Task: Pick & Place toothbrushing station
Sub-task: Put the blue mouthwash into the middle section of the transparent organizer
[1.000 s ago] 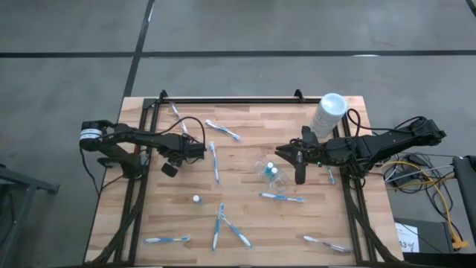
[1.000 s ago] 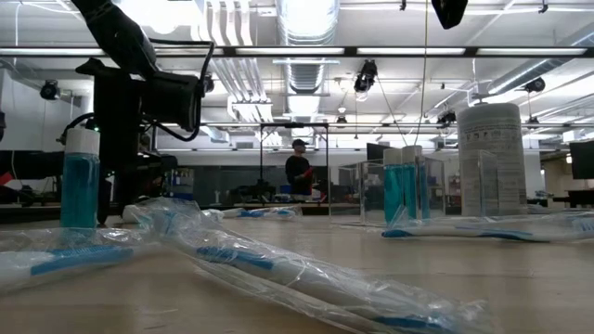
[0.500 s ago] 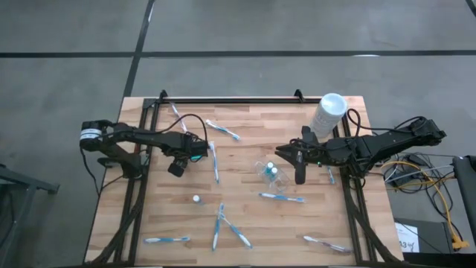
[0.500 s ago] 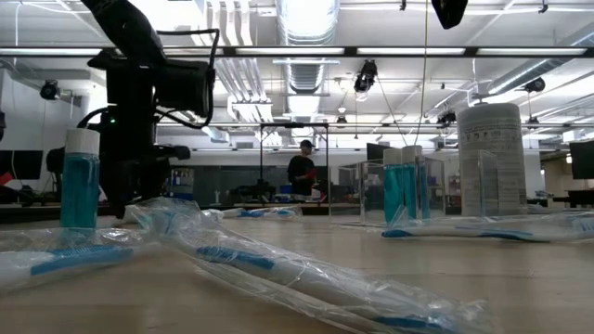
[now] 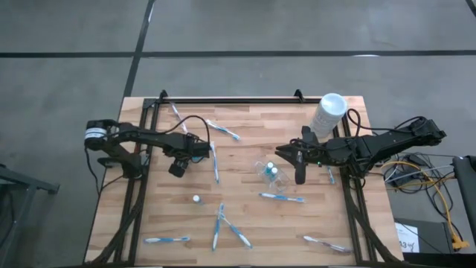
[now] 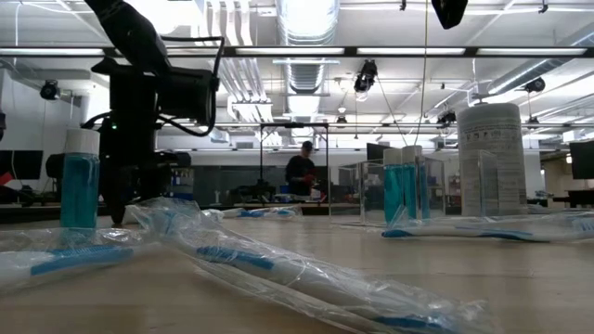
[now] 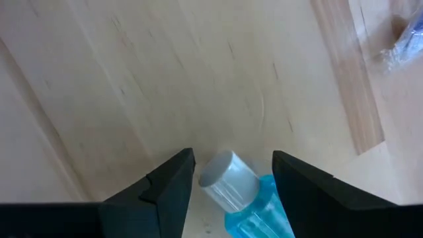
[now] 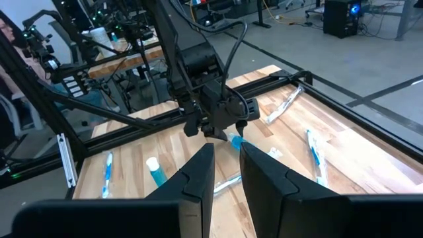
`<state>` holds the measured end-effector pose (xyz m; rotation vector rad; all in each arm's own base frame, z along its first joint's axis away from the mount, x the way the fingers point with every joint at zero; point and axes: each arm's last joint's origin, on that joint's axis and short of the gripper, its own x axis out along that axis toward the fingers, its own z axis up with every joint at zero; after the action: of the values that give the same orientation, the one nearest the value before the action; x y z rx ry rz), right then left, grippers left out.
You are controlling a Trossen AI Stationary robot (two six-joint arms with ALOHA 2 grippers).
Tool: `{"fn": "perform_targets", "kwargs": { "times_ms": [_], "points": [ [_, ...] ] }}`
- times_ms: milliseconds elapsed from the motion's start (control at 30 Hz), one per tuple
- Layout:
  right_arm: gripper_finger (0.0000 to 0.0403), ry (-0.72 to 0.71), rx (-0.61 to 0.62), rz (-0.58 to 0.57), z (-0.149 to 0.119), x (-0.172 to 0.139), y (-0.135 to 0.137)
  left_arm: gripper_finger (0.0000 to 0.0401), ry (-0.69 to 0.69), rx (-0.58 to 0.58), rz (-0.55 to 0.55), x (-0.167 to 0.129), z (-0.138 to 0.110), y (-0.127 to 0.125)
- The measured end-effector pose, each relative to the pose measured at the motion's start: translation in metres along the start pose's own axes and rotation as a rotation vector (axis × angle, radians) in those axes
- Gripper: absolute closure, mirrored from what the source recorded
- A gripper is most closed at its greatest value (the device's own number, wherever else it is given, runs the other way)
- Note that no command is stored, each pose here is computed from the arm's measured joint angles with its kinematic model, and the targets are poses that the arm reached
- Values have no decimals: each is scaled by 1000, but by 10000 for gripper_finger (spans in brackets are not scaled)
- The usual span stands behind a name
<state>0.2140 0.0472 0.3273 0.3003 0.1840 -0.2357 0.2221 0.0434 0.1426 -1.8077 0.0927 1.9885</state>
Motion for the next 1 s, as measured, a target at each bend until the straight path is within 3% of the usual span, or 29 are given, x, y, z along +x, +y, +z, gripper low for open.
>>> {"fn": "perform_targets", "kwargs": {
  "times_ms": [1000],
  "points": [
    [335, -1, 0, 0, 0, 0, 0, 188, -24, 5, -76, -13, -2, -8]
  ]
}}
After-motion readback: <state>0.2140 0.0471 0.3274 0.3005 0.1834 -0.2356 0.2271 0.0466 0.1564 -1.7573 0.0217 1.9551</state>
